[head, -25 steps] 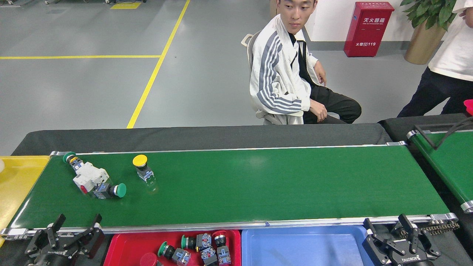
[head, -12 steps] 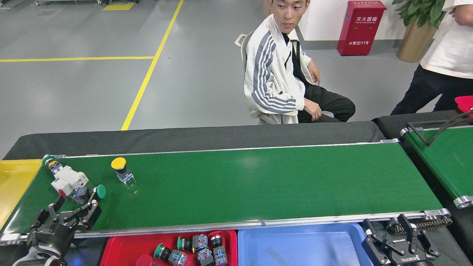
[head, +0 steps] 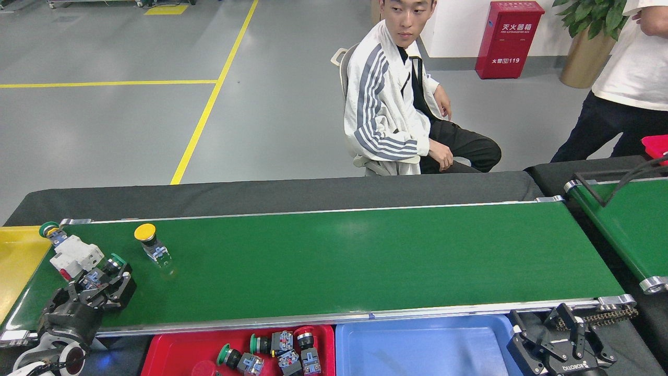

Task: Pick switch part from conveyor to tray

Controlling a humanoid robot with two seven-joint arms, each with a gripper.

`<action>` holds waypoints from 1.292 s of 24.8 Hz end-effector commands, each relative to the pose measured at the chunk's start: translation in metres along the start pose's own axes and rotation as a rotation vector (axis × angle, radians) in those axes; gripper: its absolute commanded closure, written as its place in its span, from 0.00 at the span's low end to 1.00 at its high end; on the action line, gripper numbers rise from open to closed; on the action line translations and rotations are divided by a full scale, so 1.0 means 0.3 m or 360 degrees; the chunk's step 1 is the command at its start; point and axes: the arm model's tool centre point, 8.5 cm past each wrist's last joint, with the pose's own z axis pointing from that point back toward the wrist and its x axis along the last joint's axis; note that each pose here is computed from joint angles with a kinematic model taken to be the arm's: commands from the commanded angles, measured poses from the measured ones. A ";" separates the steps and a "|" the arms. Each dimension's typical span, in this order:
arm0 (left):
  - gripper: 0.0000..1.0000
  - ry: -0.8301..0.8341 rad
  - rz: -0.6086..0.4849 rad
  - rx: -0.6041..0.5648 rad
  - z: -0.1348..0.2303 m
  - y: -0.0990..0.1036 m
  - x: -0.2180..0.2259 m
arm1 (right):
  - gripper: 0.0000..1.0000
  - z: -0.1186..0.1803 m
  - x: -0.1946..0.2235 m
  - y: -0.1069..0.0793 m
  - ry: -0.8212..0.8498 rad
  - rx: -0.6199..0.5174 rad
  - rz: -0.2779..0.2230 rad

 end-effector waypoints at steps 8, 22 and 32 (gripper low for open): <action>0.93 -0.0446 -0.0133 0.0228 0.140 0.063 0.119 | 0.00 -0.008 0.013 -0.019 -0.0007 -0.0037 -0.0014; 0.00 -0.0778 -0.0125 0.0212 0.511 -0.067 0.447 | 0.00 -0.006 0.014 -0.020 -0.0001 -0.0040 -0.0017; 0.00 -0.0090 -0.0028 0.0263 0.482 -0.027 0.142 | 0.00 -0.004 0.015 -0.022 0.0005 -0.0038 -0.0017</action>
